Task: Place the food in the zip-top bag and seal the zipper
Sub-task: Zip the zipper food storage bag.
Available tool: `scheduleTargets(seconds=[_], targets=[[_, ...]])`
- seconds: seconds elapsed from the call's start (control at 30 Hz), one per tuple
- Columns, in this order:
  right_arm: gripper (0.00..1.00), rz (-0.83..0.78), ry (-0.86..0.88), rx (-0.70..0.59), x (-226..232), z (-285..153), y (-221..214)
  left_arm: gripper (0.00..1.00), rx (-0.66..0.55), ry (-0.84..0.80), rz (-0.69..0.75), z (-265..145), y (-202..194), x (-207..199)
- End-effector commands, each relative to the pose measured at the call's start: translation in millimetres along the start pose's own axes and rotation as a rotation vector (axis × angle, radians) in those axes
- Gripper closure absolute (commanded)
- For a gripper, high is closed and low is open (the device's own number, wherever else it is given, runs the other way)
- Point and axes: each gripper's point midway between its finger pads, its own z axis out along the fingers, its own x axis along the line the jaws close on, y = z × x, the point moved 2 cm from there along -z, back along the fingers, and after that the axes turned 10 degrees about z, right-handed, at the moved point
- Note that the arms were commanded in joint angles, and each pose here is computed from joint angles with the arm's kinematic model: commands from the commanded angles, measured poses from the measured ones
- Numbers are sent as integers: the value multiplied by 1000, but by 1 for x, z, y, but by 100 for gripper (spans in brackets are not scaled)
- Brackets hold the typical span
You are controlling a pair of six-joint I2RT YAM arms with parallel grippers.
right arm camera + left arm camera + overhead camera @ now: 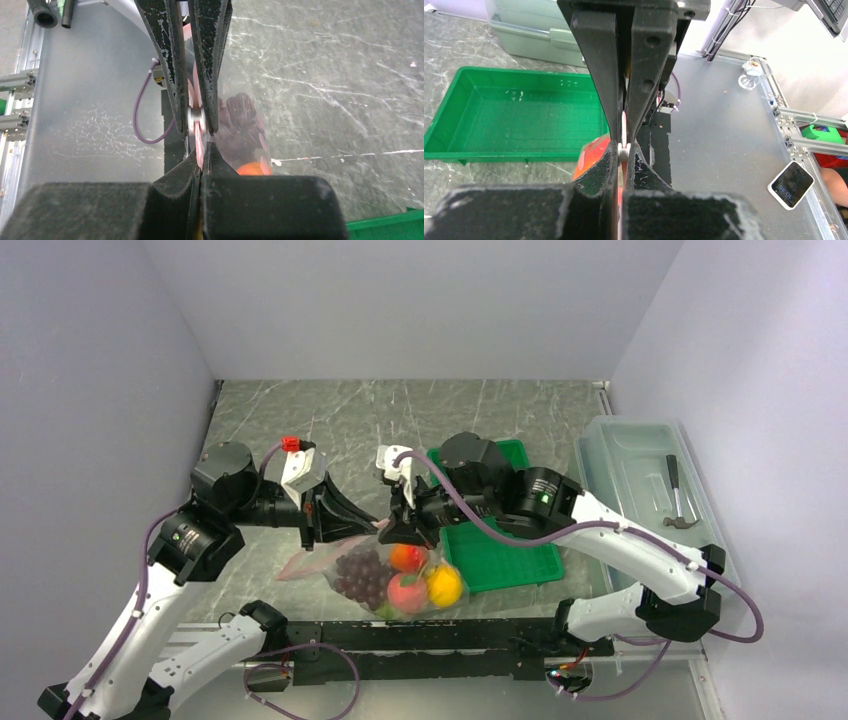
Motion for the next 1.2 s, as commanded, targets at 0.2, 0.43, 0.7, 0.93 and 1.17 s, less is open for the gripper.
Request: scheduleTargets(seconds=[0.2, 0.43, 0.7, 0.93, 1.17], targets=[[100, -90, -68, -292, 11, -51, 58, 100, 11, -3, 16, -5, -3, -6], [100, -70, -104, -336, 12, -67, 61, 100, 31, 33, 11, -9, -7, -6], [100, -53, -136, -392, 15, -87, 66, 100, 59, 107, 11, -16, -10, -3], [100, -23, -221, -464, 8, -106, 71, 100, 89, 168, 42, -23, -16, 0], [100, -12, -273, -530, 8, -128, 75, 100, 123, 246, 33, -30, -25, 6]])
